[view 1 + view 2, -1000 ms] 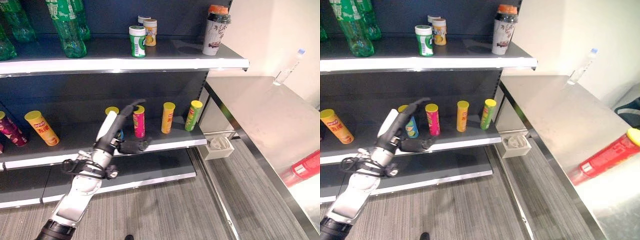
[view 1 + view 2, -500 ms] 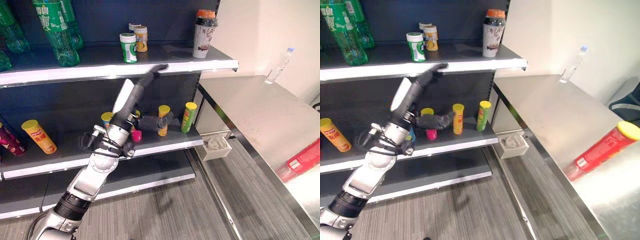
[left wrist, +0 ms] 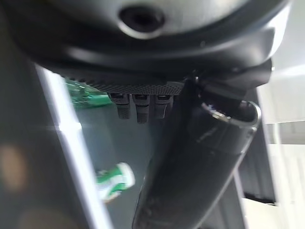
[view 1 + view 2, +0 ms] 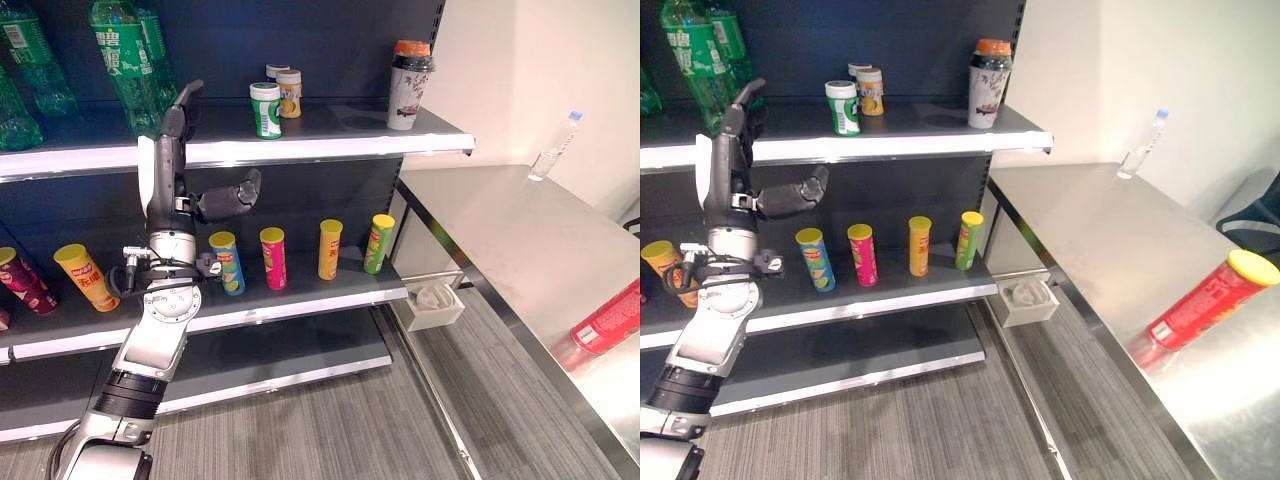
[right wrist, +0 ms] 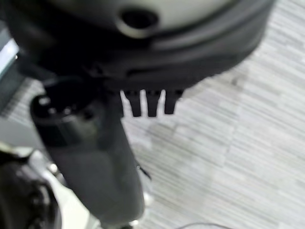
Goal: Put the goods on the table back onto the shelves and tidy them up.
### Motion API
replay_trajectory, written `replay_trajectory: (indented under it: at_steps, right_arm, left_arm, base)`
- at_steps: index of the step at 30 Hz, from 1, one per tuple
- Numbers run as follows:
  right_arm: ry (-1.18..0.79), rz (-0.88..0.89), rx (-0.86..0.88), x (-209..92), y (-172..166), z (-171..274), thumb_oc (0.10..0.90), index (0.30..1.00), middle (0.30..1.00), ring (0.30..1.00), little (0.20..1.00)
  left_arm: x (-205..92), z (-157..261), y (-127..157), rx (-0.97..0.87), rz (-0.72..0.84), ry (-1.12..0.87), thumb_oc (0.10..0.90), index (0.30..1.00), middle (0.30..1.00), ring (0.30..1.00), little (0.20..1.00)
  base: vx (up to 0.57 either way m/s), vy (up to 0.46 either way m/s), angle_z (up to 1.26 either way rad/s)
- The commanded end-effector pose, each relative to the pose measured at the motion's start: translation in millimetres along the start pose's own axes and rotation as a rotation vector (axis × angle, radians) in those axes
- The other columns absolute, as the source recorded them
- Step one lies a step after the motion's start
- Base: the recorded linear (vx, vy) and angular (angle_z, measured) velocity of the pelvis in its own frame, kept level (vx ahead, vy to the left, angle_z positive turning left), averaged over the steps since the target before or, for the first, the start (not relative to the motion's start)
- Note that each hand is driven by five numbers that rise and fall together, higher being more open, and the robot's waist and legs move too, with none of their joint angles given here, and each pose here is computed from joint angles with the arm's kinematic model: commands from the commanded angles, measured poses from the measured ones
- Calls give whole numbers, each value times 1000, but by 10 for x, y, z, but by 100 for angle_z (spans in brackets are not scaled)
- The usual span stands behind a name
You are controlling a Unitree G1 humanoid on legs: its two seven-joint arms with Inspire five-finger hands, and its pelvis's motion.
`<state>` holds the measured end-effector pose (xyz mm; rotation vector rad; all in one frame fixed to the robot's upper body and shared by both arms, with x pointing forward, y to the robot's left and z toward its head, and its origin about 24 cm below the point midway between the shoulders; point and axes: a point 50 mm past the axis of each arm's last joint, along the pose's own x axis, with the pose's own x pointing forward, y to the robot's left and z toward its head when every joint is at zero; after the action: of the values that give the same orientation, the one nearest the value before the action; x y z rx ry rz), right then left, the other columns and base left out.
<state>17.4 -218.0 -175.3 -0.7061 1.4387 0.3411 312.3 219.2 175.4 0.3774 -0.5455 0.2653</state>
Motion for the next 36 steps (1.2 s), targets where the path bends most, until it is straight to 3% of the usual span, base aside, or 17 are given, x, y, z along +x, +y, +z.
replay_trajectory:
  at_steps: [1, 7, 19, 36]
  right_arm:
    - [89, -72, -71, 5, -338, -148, 800, 900, 900, 900, 900]
    - [95, -90, -49, 3, -412, -148, 800, 900, 900, 900, 900]
    - [120, -108, 23, -8, -462, -229, 800, 900, 900, 900, 900]
    - [73, -112, 25, 2, -489, -132, 800, 900, 900, 900, 900]
  left_arm:
    - [644, 625, 113, -114, 138, -243, 800, 900, 900, 900, 900]
    - [916, 402, 116, -107, 161, -78, 800, 900, 900, 900, 900]
    - [1221, 640, 352, -45, 245, -112, 800, 900, 900, 900, 900]
    - [1254, 406, 147, -152, 204, 46, 800, 900, 900, 900, 900]
  base:
    - [49, 6, -5]
    - [15, 2, -1]
    - [14, 4, -6]
    - [1, -10, -4]
